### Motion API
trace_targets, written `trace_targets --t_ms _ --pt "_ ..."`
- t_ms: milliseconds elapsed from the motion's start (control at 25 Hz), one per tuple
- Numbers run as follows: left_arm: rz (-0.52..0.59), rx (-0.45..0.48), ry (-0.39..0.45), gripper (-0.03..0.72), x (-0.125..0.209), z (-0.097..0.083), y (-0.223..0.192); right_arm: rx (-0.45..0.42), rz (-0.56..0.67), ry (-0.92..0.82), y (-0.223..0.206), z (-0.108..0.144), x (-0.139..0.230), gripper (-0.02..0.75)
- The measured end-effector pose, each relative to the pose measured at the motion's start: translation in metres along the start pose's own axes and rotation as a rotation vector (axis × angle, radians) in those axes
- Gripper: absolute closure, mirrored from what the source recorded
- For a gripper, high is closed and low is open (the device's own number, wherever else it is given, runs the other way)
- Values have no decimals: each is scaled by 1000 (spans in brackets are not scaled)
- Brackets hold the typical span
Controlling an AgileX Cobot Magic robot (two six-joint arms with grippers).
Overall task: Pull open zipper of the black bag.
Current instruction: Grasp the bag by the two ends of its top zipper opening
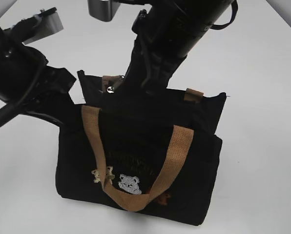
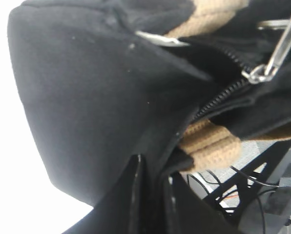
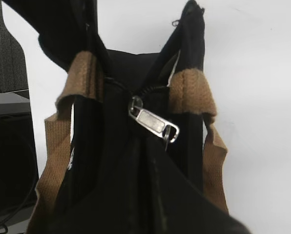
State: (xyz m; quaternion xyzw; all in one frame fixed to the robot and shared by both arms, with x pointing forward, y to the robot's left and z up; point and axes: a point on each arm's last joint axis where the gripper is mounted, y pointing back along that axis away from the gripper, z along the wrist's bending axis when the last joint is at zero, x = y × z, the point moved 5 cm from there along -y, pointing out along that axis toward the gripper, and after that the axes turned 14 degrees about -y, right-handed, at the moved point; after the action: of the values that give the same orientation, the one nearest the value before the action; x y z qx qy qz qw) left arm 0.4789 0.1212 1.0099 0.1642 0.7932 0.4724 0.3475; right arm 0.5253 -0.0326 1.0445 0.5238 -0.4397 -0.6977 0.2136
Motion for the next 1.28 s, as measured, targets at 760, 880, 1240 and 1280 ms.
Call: trace_targets --t_ms 760,880,1240,1280 --pt "26 5 9 652 4 1 1 -62 42 -27 -8 4 6 587" --pt "26 5 9 652 4 1 1 -46 26 -26 -8 1 3 598" --pt "27 5 8 652 5 2 1 152 -57 78 -6 -26 -9 599" --pt "27 4 8 652 5 2 1 158 -53 100 -7 -27 -9 598"
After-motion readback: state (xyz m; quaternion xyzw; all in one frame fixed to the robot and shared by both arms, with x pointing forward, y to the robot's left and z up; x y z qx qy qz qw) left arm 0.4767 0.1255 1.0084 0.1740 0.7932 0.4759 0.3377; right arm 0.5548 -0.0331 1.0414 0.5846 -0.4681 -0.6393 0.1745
